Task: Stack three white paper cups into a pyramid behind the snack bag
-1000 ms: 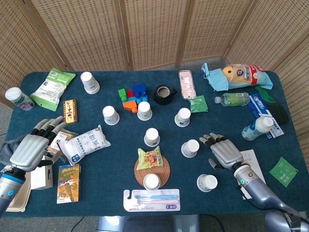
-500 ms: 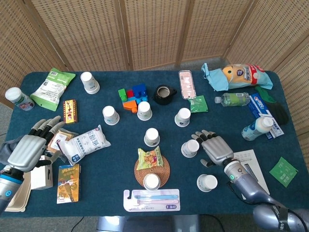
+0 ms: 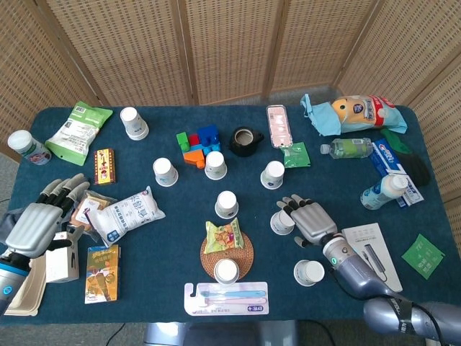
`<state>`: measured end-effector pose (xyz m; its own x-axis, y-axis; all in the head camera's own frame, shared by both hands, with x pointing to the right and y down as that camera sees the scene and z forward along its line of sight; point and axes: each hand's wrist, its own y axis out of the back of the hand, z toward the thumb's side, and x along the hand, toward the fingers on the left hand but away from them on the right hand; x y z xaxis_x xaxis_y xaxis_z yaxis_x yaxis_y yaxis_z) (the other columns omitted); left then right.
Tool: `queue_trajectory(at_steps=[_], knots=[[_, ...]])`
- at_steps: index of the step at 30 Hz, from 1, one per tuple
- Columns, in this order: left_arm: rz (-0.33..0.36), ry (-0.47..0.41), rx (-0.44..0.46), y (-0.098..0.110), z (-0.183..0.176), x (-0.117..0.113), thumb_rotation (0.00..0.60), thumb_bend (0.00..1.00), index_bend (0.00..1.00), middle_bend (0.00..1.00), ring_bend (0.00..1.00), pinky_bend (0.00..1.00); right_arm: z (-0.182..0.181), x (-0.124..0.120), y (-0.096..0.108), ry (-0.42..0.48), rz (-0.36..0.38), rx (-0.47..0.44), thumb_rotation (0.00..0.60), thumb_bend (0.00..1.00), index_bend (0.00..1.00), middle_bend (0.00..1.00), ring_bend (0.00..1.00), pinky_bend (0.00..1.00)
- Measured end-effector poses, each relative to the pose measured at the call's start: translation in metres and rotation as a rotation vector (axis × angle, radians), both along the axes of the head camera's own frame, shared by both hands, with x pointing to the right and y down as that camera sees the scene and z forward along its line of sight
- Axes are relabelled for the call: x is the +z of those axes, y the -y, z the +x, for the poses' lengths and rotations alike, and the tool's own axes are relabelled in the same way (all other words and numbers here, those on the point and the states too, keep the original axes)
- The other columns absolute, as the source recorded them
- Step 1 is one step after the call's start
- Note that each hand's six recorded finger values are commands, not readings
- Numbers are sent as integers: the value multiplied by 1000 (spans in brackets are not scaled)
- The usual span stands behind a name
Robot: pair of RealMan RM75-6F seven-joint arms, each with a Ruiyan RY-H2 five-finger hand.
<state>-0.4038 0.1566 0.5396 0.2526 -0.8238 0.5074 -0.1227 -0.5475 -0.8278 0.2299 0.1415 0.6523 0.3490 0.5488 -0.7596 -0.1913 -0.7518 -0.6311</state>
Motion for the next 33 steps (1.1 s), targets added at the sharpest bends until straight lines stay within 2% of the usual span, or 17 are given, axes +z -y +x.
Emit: queue_trajectory(at_steps=[4, 12, 14, 21, 28, 33], knots=[[-4, 0, -9, -2, -3, 1, 600, 428, 0, 0, 0, 66, -2, 5, -1, -5, -9, -5, 600, 358, 0, 0, 0, 274], [-2, 3, -30, -4, -11, 0, 600, 426, 0, 0, 0, 66, -3, 17, -1, 5, -14, 20, 600, 351, 9, 1, 10, 468], [-1, 4, -33, -5, -12, -1, 600, 427, 0, 0, 0, 66, -3, 19, -1, 5, -15, 21, 600, 352, 49, 14, 45, 517], [2, 2, -44, -6, -14, -2, 600, 427, 0, 0, 0, 66, -5, 25, 0, 9, -7, 24, 600, 371, 282, 182, 208, 696], [6, -1, -48, -6, -15, -3, 600, 427, 0, 0, 0, 66, -4, 28, 1, 9, -3, 29, 600, 409, 364, 252, 275, 745], [8, -4, -46, -6, -14, -3, 600, 427, 0, 0, 0, 66, -4, 29, 2, 17, -2, 39, 600, 417, 370, 261, 284, 754]])
